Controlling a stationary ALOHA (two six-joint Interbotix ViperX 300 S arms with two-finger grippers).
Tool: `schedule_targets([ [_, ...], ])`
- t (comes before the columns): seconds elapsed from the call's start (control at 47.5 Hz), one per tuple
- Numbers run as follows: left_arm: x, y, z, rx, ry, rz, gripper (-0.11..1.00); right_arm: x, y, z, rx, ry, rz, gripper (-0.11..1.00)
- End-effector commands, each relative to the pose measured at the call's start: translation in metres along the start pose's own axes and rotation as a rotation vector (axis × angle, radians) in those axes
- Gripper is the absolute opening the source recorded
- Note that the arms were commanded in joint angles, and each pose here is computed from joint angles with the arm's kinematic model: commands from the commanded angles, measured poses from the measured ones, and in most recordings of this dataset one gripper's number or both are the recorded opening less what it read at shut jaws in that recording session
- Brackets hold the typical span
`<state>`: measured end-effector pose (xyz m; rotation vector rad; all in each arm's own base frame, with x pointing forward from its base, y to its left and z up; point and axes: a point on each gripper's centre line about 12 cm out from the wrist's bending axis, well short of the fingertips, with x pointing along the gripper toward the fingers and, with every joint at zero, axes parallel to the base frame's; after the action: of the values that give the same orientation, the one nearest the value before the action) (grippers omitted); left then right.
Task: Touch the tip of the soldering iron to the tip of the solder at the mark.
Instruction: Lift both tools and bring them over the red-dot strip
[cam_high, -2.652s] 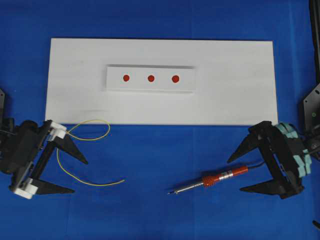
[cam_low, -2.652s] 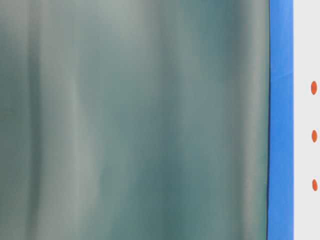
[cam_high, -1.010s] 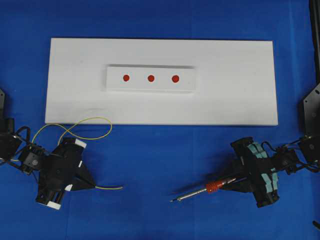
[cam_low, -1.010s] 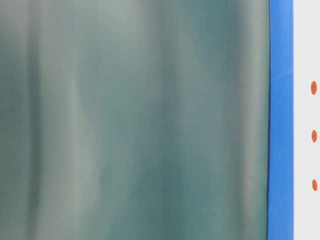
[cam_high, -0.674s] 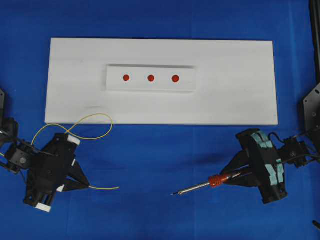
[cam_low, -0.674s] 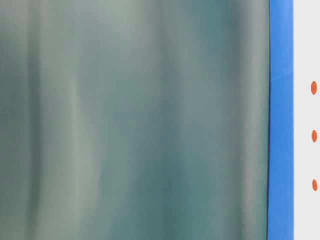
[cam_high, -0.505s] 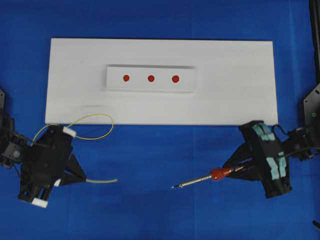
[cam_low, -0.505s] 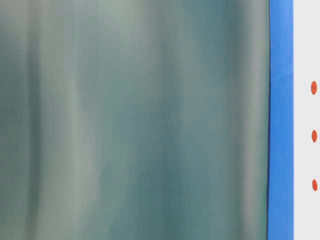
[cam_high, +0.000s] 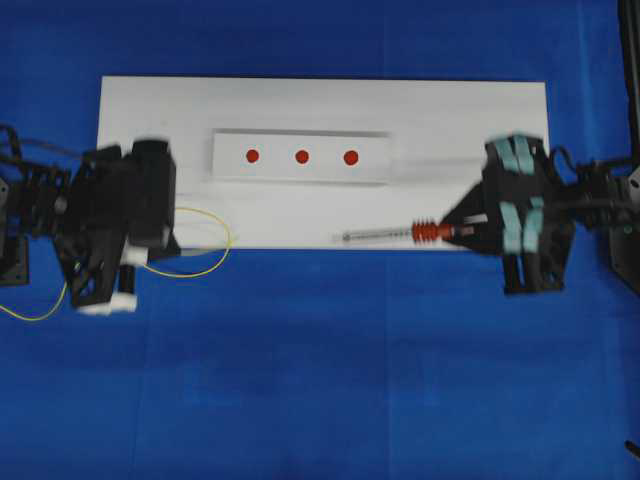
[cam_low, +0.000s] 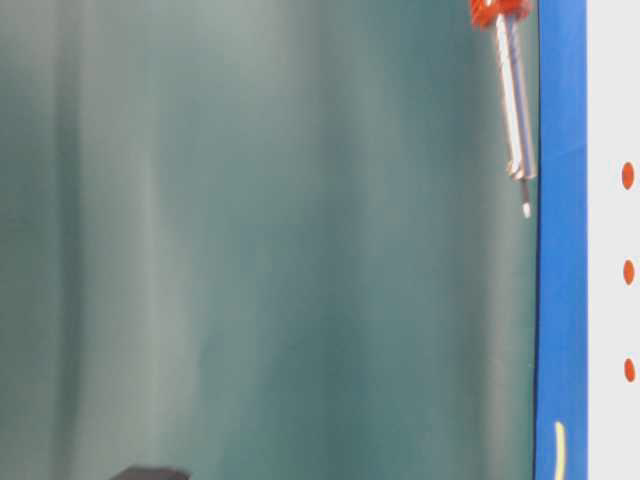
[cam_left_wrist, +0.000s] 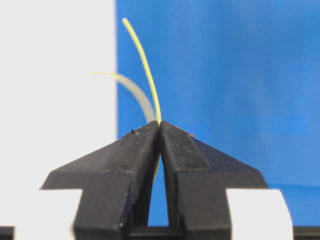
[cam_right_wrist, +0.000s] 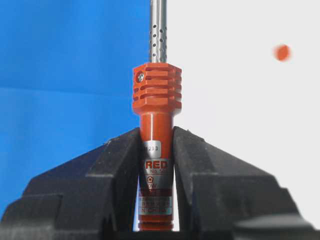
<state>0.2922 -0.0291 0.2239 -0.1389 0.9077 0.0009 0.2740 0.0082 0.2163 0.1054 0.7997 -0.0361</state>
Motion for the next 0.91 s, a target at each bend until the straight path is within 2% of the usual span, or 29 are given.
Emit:
schedule_targets([
  [0.0,-0.005,0.016,0.013,-0.037,-0.026,0.035,0.01,-0.002,-0.016,0.014,0.029,-0.027,-0.047,0.06],
  [0.21,-0.003,0.051,0.015,-0.077,-0.011,0.113,0.01,0.006,-0.048,0.020,0.050,-0.011,-0.141,0.06],
  [0.421,0.006,0.076,0.010,-0.106,0.027,0.163,0.01,0.021,-0.068,0.029,0.076,0.017,-0.189,0.06],
  [0.547,0.016,0.084,0.006,-0.123,0.062,0.177,0.01,0.033,-0.072,0.033,0.075,0.045,-0.195,0.06],
  [0.884,0.024,0.086,0.005,-0.129,0.085,0.180,0.01,0.051,-0.076,0.042,0.076,0.107,-0.205,0.06],
])
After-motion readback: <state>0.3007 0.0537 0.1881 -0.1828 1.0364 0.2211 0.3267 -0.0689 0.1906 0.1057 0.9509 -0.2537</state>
